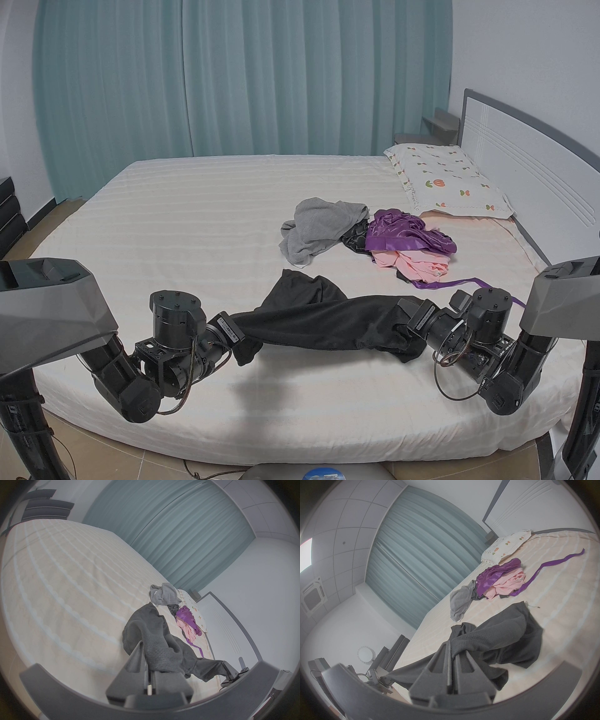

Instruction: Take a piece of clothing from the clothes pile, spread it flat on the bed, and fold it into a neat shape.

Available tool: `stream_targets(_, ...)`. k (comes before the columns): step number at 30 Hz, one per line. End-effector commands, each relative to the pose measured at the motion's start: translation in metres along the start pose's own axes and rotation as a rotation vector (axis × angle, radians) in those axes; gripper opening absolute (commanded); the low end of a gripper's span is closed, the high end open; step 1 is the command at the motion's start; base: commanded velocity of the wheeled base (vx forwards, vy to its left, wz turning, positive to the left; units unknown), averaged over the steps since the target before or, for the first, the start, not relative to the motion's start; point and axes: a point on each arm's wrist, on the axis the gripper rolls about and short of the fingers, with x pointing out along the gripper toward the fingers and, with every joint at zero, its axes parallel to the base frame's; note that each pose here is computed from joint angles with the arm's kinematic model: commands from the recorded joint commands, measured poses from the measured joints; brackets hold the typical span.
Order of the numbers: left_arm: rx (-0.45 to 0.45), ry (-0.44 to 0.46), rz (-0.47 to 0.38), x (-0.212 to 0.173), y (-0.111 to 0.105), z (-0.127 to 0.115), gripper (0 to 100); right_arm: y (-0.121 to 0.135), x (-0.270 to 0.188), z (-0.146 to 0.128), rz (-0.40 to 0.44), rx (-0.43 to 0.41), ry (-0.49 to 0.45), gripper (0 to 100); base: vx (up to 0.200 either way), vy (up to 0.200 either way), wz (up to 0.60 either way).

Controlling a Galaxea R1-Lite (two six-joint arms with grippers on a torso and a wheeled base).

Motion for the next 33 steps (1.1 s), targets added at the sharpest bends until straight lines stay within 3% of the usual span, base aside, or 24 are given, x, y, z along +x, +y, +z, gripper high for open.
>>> stream_targets(1,0.0,0.0,-0.005,-0.0009,-0.0014,0.0,0,-0.004,0.0046,-0.0029,-0.008,-0.011,-0.006,0,0.0,0.2,0.0)
stream_targets(11,0.001,0.0,-0.011,-0.0019,-0.0029,0.0001,0,-0.0079,0.0086,-0.0073,-0.055,-0.076,-0.031,0,0.0,0.2,0.0)
stream_targets(33,0.003,0.008,-0.004,-0.0001,-0.002,-0.0017,0,-0.0069,0.0104,-0.0046,-0.043,-0.065,-0.039,0,0.0,0.2,0.0)
